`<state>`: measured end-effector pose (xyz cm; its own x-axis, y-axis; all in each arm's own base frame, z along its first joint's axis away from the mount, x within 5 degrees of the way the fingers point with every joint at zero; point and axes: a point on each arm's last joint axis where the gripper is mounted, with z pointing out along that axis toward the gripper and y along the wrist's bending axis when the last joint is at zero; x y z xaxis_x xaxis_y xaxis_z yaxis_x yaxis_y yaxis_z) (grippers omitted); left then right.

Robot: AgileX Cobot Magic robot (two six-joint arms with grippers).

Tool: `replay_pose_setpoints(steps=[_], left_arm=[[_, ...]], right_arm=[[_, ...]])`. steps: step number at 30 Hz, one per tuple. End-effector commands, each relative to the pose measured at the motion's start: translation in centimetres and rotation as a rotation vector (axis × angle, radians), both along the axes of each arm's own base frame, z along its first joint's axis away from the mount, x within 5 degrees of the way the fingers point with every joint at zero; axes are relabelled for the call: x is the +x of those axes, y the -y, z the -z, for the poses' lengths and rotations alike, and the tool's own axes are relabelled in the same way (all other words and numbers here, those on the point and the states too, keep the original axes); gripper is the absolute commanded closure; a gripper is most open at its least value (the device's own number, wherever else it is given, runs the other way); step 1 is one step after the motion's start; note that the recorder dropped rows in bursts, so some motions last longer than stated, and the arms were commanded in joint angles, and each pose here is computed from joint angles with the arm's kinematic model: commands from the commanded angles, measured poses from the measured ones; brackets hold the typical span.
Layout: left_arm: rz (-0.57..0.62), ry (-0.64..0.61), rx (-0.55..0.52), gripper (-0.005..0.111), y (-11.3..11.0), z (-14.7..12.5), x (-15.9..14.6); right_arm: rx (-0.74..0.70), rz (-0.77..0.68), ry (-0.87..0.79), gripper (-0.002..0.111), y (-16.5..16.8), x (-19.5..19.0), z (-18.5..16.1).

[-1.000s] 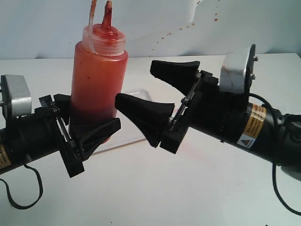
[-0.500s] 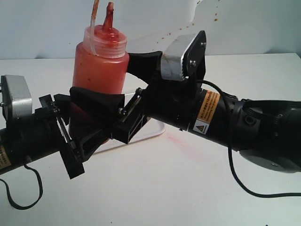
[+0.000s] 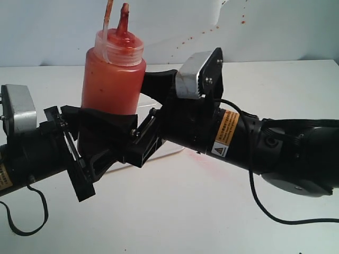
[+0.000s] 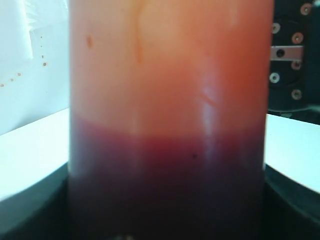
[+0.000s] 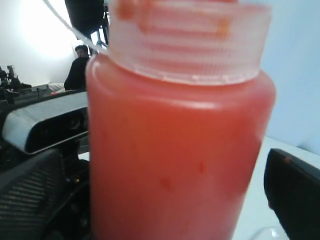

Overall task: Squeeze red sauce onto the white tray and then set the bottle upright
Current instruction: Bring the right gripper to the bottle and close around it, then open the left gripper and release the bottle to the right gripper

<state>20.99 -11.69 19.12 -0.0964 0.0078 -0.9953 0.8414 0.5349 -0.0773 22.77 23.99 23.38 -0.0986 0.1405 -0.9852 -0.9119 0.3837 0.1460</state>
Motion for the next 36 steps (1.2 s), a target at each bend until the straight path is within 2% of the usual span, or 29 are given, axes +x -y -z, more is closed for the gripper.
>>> replay_pose_setpoints(steps=[1,5,7,10,18,25,30,36], left_arm=[[0.017,0.043,-0.046,0.107,0.2,-0.7,0.0],[0.020,0.044,-0.044,0.107,0.2,-0.7,0.0],[0.020,0.044,-0.044,0.107,0.2,-0.7,0.0],[0.021,0.044,-0.044,0.107,0.2,-0.7,0.0],[0.025,0.044,-0.042,0.107,0.2,-0.7,-0.1],[0.027,0.043,-0.042,0.107,0.3,-0.7,-0.1],[0.027,0.042,-0.042,0.106,0.3,-0.7,-0.1],[0.027,0.041,-0.043,0.102,0.3,-0.7,-0.1]], right_arm=[[0.048,0.002,0.009,0.004,-0.1,0.1,-0.5],[0.064,-0.008,-0.011,0.008,-0.5,-0.3,-0.6],[0.085,0.002,-0.032,0.014,-0.9,-0.6,-0.7],[0.098,0.012,-0.045,0.029,-1.6,-1.2,-0.7],[0.067,0.024,-0.043,0.082,-2.0,-1.6,-0.5],[-0.001,0.067,0.006,0.108,-1.9,-1.2,-0.1],[-0.044,0.076,0.096,0.108,-1.9,-1.2,-0.1],[-0.053,0.105,0.113,0.108,-1.8,-1.0,-0.1]])
